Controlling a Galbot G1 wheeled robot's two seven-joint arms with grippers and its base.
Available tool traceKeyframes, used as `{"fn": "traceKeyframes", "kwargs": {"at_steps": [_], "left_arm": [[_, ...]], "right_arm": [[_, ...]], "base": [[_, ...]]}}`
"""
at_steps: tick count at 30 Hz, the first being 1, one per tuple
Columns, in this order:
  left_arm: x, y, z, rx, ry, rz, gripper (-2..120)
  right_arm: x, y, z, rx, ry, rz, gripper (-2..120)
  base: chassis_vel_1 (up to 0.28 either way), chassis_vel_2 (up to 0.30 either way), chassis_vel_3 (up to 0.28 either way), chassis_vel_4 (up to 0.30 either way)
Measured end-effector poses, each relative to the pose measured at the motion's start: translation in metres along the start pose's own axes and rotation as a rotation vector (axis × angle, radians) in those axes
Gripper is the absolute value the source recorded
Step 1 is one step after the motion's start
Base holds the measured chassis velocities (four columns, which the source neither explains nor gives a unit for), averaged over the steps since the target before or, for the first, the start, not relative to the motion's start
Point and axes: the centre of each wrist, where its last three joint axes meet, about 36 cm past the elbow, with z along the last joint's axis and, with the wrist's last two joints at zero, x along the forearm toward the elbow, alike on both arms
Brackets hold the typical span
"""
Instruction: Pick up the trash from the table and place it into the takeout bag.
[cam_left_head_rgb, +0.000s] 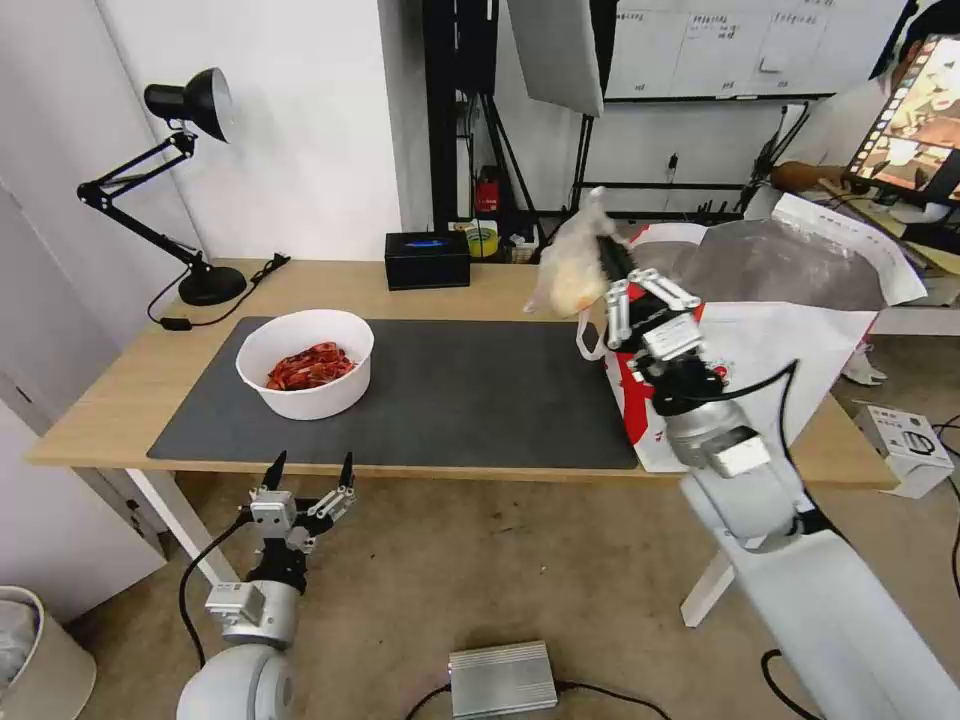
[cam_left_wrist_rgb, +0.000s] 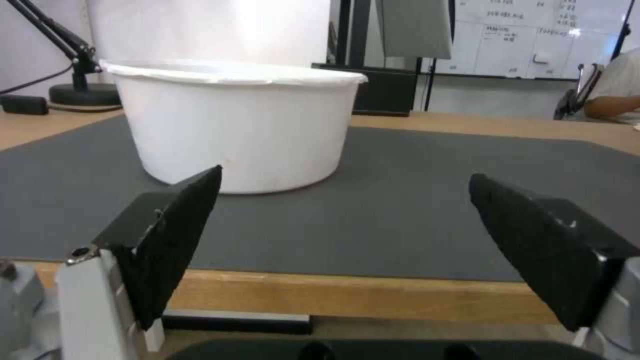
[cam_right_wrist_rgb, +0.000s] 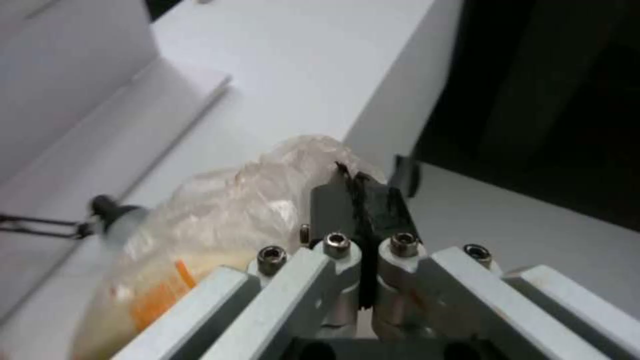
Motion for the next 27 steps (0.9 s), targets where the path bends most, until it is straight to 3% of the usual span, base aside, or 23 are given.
{"fn": "traceKeyframes", "kwargs": {"at_steps": [5, 8, 15, 27], "left_arm": [[0.000, -0.001, 0.000, -0.001, 0.001, 0.003, 100], [0.001, -0.001, 0.001, -0.002, 0.002, 0.002, 100], [0.001, -0.003, 0.004, 0.001, 0.004, 0.004, 100], [0.002, -0.007, 0.010, 0.004, 0.005, 0.013, 100]], "right_arm": [[-0.002, -0.026, -0.004, 0.021, 0.031, 0.077, 0], [-0.001, -0.059, -0.009, 0.033, 0.075, 0.160, 0], [-0.004, -0.101, -0.016, 0.041, 0.143, 0.243, 0], [-0.013, -0.119, -0.025, -0.075, 0.286, 0.339, 0]], "base": [[0.000, 0.000, 0.000, 0.000], [0.000, 0.000, 0.000, 0.000], [0.000, 0.000, 0.000, 0.000], [0.000, 0.000, 0.000, 0.000]]}}
